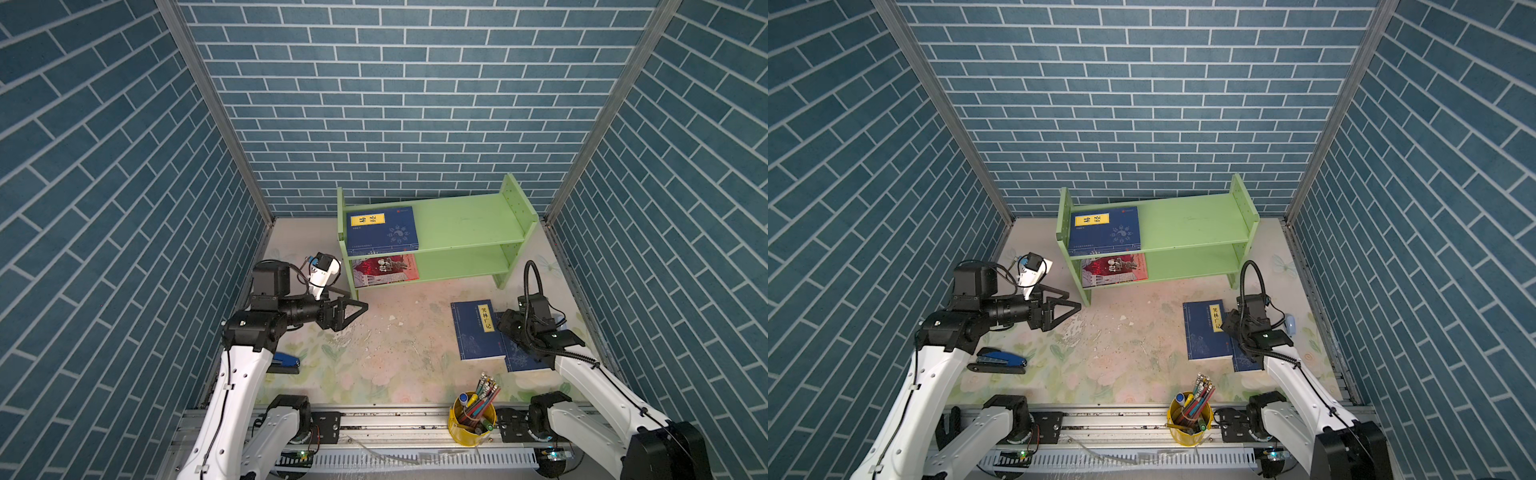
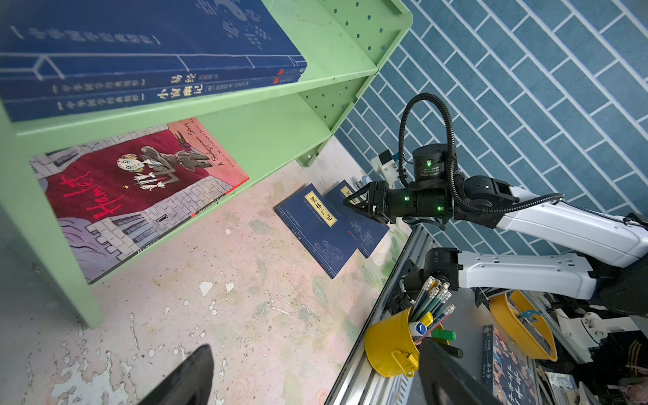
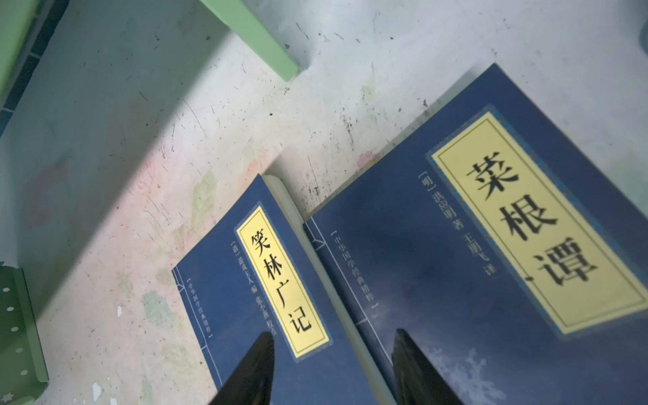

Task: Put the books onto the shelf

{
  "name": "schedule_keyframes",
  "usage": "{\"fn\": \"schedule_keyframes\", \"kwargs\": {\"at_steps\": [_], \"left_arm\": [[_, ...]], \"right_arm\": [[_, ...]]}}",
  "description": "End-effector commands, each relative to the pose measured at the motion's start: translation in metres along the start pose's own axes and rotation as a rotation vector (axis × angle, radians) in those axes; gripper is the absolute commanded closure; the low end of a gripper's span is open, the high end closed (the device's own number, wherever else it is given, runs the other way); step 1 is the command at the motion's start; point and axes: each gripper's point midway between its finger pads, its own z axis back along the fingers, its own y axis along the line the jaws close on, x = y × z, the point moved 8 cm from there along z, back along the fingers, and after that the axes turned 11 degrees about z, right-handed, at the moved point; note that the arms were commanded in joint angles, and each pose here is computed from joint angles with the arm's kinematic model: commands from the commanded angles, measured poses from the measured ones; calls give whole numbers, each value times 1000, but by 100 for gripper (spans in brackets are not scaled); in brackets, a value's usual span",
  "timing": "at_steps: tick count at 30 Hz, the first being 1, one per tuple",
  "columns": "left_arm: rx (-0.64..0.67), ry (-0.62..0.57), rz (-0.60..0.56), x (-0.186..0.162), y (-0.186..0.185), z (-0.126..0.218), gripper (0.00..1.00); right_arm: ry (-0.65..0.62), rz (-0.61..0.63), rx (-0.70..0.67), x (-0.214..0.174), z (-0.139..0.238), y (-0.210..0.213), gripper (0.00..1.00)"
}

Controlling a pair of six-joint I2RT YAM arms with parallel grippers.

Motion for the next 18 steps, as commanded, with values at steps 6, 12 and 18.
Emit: {"fn": "schedule_keyframes", "kwargs": {"at_steps": [6,12,18], "left_arm": [[-20,2,-61,0,-11,5,7],[127,-70,-116,21,-19,20,7],[246,-140,-122,43,-25,33,7]], "right_arm": [[9,27,94,12,-15,10,45],[56,67,139,13,-28,17,45],[90,88,139,10,-34,17,46]]}}
